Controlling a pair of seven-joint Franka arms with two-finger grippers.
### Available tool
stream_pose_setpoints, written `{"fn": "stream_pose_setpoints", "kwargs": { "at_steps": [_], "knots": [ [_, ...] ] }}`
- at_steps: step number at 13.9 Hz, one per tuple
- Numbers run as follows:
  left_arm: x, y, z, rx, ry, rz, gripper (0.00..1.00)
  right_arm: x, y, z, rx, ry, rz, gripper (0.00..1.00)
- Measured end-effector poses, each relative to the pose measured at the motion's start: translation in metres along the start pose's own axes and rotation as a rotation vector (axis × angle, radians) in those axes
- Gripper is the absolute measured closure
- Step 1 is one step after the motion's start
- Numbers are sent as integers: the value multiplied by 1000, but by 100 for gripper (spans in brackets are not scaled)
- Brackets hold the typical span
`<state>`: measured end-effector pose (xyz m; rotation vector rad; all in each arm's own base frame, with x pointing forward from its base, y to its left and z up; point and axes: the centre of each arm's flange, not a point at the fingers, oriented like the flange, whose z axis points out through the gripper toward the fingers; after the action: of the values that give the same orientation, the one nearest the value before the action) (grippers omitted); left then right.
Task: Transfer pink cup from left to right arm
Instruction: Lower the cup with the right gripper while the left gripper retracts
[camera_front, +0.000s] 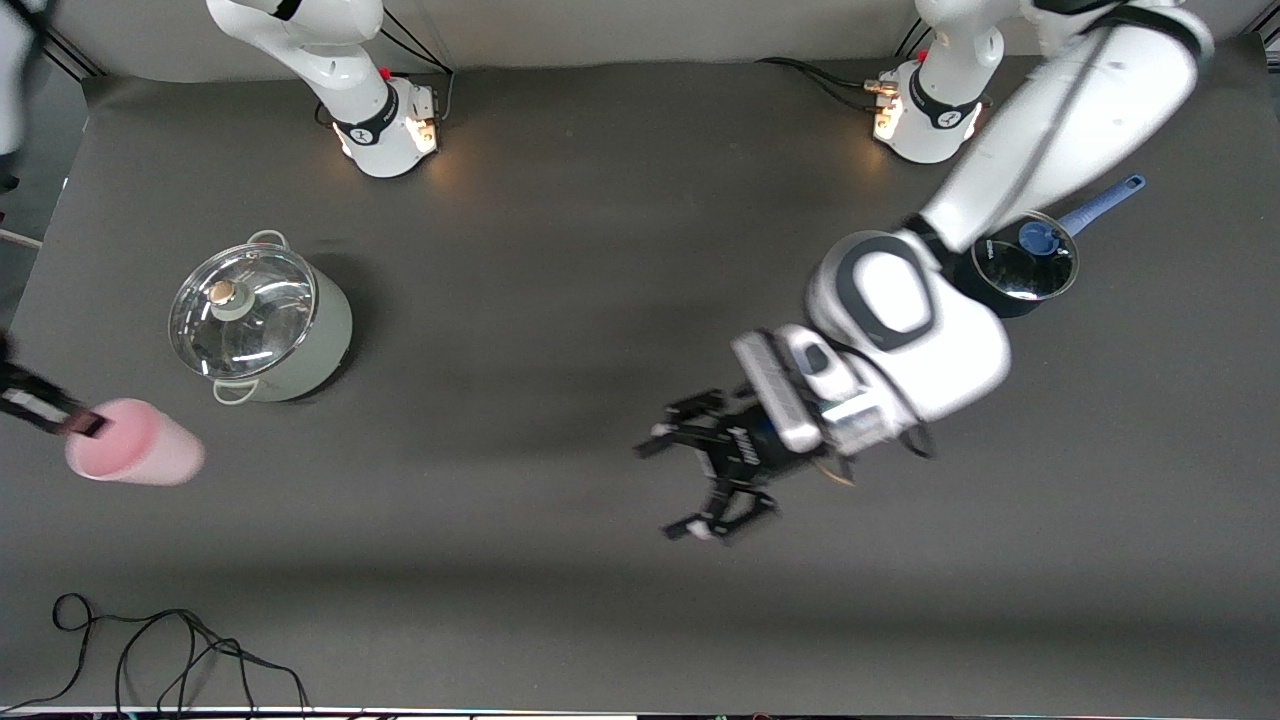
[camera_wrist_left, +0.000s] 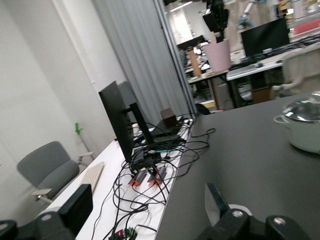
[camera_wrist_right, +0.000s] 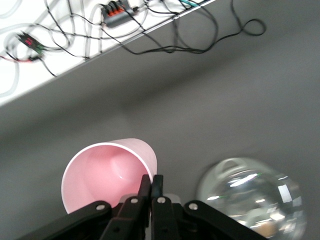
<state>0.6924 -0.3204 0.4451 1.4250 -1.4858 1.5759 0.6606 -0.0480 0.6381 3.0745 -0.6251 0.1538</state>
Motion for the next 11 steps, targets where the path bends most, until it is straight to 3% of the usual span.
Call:
{"fn": "stream_pose_setpoints", "kwargs": {
  "at_steps": [2, 3, 5, 7, 9, 11],
  "knots": [
    [-5, -11, -38, -136, -12, 55, 0, 12, 58, 4, -8, -39, -151, 97],
    [-5, -14, -57, -237, -50, 67, 0, 15, 78, 5, -8, -52, -237, 97],
    [3, -18, -98, -436, -176, 36, 0, 17, 94, 8, -4, -74, -352, 97],
    [27, -17, -142, -581, -300, -26, 0, 18, 92, 29, 19, -105, -398, 97],
    [57, -10, -177, -676, -466, -88, 0, 28, 94, 65, 57, -106, -407, 97],
    [84, 2, -199, -720, -658, -168, 0, 38, 105, 108, 76, -112, -423, 97]
  ]
}}
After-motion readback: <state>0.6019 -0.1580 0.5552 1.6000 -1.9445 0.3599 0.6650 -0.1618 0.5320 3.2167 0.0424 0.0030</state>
